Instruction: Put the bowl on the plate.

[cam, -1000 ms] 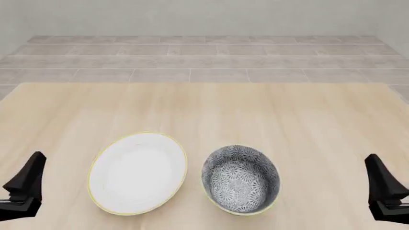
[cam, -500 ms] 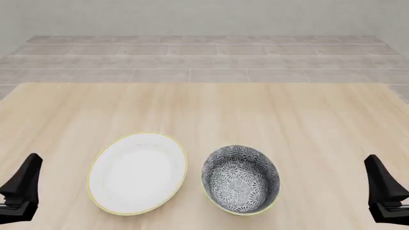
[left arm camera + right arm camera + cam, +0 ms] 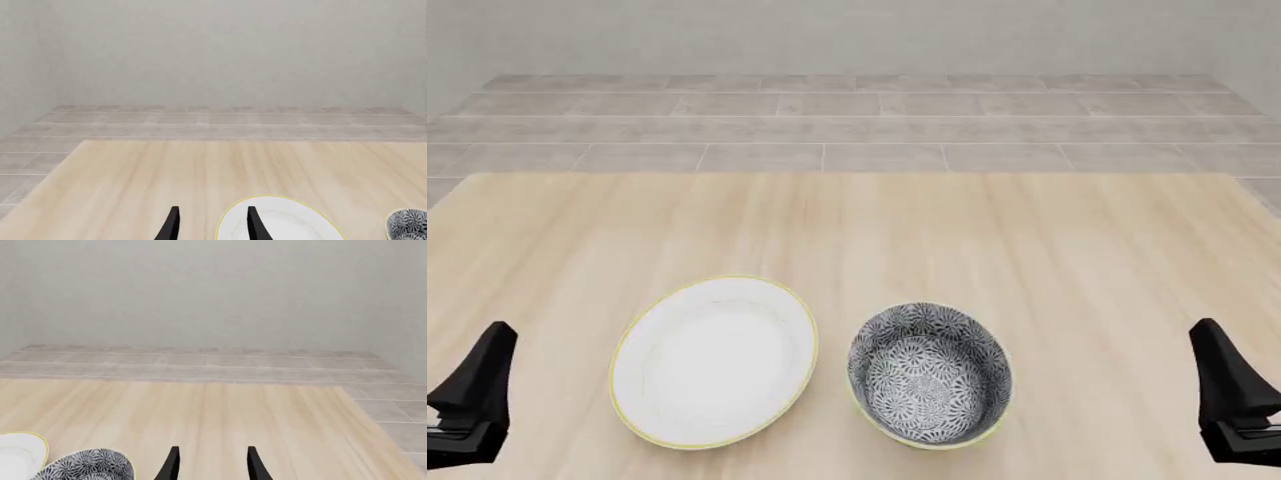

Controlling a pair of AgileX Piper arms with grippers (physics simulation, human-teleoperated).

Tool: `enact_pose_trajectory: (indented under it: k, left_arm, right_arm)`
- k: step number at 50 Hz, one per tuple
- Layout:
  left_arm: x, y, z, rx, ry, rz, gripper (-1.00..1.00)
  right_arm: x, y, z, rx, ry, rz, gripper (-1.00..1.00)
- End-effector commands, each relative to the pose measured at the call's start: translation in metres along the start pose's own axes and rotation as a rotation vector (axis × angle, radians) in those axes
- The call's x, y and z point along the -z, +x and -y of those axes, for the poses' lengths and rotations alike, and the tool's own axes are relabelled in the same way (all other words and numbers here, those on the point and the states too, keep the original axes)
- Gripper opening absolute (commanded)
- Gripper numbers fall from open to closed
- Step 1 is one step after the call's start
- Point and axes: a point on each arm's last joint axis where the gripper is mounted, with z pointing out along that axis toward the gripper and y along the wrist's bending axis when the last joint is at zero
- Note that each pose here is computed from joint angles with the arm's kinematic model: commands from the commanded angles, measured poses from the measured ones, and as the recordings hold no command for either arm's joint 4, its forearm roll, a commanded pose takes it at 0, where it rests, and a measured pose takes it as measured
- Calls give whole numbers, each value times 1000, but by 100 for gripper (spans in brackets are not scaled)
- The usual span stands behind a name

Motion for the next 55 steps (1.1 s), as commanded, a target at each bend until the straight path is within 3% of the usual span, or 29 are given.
enact_pose_trajectory:
  k: [1, 31, 55]
  left_arm:
    - [0, 1, 0, 3, 1, 2, 100]
    - [0, -3, 0, 12, 2, 3, 100]
    - [0, -3, 0, 16, 2, 7, 100]
  right_arm:
    - [-3, -6, 0, 7, -3, -2, 100]
    - [-36, -44, -11, 29, -130, -36, 100]
    - [-69, -68, -24, 56, -210, -129, 100]
